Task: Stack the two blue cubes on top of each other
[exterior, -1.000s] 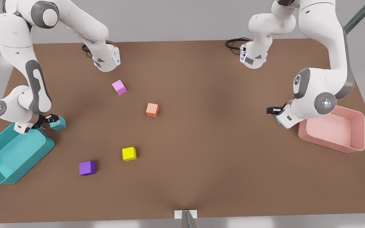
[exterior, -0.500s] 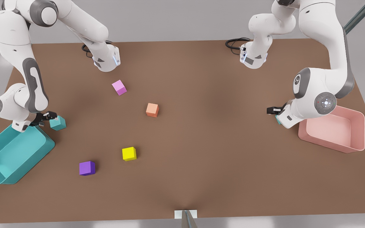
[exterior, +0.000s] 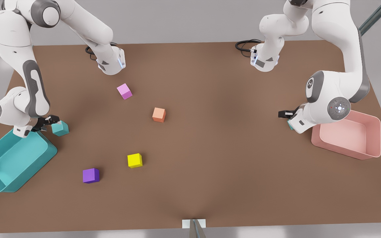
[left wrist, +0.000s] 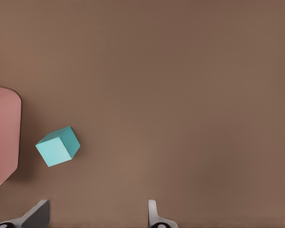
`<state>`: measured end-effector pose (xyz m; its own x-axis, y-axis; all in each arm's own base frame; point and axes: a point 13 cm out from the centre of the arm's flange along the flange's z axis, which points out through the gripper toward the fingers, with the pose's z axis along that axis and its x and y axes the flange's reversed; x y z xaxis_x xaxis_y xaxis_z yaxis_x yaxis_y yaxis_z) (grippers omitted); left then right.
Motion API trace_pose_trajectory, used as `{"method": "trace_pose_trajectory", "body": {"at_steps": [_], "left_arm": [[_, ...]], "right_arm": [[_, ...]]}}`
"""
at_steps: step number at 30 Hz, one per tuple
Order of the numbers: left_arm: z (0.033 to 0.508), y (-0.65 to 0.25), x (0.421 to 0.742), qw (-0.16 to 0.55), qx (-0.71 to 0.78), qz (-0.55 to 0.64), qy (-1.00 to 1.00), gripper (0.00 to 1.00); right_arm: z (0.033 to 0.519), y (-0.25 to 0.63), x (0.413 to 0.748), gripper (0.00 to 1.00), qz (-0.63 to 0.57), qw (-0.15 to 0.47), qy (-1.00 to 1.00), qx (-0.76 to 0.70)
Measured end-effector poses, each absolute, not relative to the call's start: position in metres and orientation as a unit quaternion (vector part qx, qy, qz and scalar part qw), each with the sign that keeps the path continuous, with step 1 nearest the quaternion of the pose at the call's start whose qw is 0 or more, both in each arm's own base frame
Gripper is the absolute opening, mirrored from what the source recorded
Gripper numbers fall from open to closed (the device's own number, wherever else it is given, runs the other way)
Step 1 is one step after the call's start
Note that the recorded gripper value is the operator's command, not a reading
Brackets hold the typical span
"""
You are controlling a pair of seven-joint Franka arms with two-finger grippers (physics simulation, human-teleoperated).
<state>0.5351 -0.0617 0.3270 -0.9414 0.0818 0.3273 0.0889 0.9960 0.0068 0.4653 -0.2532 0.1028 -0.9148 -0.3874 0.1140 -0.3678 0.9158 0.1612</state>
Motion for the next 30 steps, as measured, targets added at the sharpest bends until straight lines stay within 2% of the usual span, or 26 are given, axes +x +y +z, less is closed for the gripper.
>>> {"method": "trace_pose_trajectory", "body": {"at_steps": [10, 30], "left_arm": [[0.327, -0.061, 0.533, 0.170, -0.043, -0.011, -0.984, 1.00], [0.327, -0.061, 0.533, 0.171, -0.043, -0.011, -0.984, 1.00]], "right_arm": [[0.113, -0.247, 0.452, 1.00, -0.079, 0.080, -0.969, 0.219], [0.075, -0.237, 0.438, 1.00, -0.103, 0.087, -0.962, 0.236]]}}
